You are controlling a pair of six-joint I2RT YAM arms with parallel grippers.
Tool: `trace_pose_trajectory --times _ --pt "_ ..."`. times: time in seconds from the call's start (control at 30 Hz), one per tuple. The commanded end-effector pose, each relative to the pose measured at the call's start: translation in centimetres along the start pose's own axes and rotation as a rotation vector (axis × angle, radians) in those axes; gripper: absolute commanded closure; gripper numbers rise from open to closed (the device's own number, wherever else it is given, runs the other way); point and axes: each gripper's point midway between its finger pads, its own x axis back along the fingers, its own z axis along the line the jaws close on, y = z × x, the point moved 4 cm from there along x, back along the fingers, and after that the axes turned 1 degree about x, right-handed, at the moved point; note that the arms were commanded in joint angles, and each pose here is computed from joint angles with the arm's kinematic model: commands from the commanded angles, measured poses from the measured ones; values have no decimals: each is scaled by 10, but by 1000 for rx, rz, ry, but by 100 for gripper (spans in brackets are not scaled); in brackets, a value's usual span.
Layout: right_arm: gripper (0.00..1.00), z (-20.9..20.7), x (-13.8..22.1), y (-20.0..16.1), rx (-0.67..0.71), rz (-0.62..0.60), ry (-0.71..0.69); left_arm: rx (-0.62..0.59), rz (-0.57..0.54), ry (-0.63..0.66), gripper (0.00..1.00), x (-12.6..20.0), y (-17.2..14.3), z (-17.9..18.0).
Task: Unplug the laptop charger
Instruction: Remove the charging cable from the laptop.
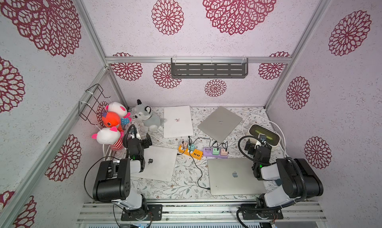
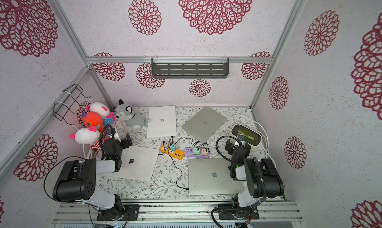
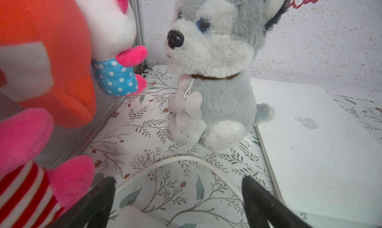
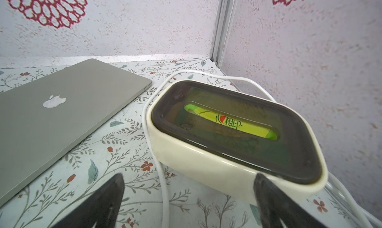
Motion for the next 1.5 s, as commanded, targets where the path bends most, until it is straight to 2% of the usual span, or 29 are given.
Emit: trace_pose_trajectory --times 0.0,0.37,0.53,0.7,0.87,1.0,1.07,1.27,1.37,1.47 --pt "1 3 0 13 -29 -53 15 -4 -20 -3 2 -1 7 1" --pt "1 3 0 13 -29 -54 16 -2 -32 5 2 0 9 2" --pt "1 1 13 32 -31 -79 27 -14 1 42 2 10 39 -1" --pt "1 -14 29 51 -159 -5 -57 -70 92 37 2 24 79 -18" --pt "1 -22 51 54 -335 113 -99 -207 192 8 2 45 94 -52" --pt "1 -18 69 42 -407 246 -66 -293 226 -76 2 69 97 -82" --pt "1 -13 76 39 -434 309 -28 -296 227 -137 2 82 98 -95" --pt "1 8 101 20 -518 479 119 -281 267 -476 0 124 91 -141" --pt "1 19 112 10 -559 545 199 -285 298 -608 6 141 84 -161" --pt "1 32 123 0 -581 599 280 -317 326 -687 10 153 74 -175"
